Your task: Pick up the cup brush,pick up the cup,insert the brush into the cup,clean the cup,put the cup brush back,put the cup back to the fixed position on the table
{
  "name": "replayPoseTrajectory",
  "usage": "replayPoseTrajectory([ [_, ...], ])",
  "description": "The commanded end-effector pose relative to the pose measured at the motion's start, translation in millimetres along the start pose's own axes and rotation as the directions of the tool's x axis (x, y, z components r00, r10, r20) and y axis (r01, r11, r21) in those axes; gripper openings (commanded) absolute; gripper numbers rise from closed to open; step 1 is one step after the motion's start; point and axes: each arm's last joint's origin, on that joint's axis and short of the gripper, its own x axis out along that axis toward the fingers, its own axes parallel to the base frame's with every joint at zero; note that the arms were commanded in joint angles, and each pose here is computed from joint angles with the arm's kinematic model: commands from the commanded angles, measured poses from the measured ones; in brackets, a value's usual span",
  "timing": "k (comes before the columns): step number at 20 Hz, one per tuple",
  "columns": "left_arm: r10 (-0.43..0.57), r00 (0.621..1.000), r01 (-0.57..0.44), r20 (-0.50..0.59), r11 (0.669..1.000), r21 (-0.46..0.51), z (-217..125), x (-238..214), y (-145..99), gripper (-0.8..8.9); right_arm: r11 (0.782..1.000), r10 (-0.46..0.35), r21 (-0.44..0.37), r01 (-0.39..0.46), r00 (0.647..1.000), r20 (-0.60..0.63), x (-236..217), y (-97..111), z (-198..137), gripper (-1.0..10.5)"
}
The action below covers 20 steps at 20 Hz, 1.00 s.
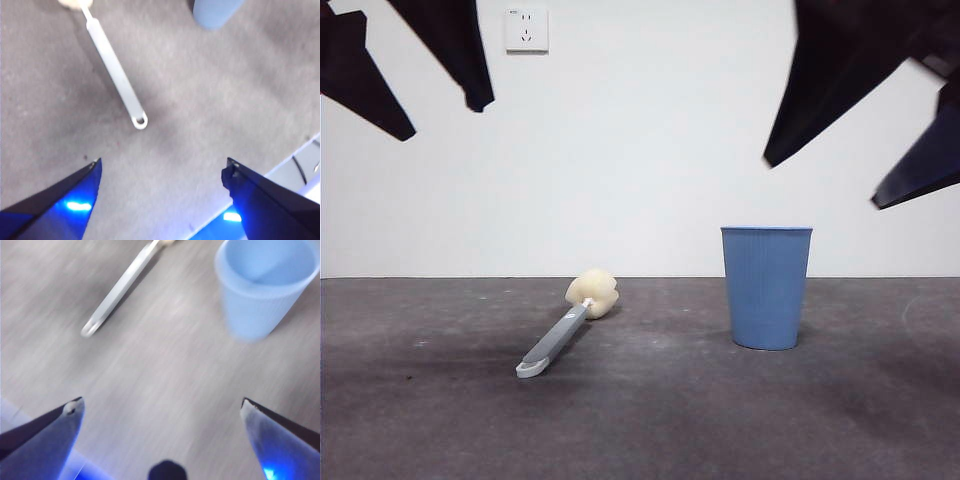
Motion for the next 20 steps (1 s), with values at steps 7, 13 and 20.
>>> replayPoseTrajectory([
  [7,-0.091,0.991,0.097,-0.094,0.993,0.067,-9,1,-2,-0.07,0.987,0.142,0.087,-0.134,0.986,-0.086,-31,6,-21,-0.1],
  [13,-0.084,0.992,0.090,-0.094,0.994,0.066,-9,1,-2,-0.04,0.986,0.138,0.106,-0.129,0.987,-0.085,-31,6,-21,0.0],
  [20,-0.092,0.994,0.096,-0.054,0.993,0.070,-5,1,-3,-0.04,0.987,0.134,0.106,-0.125,0.988,-0.083,-31,6,-21,0.0],
])
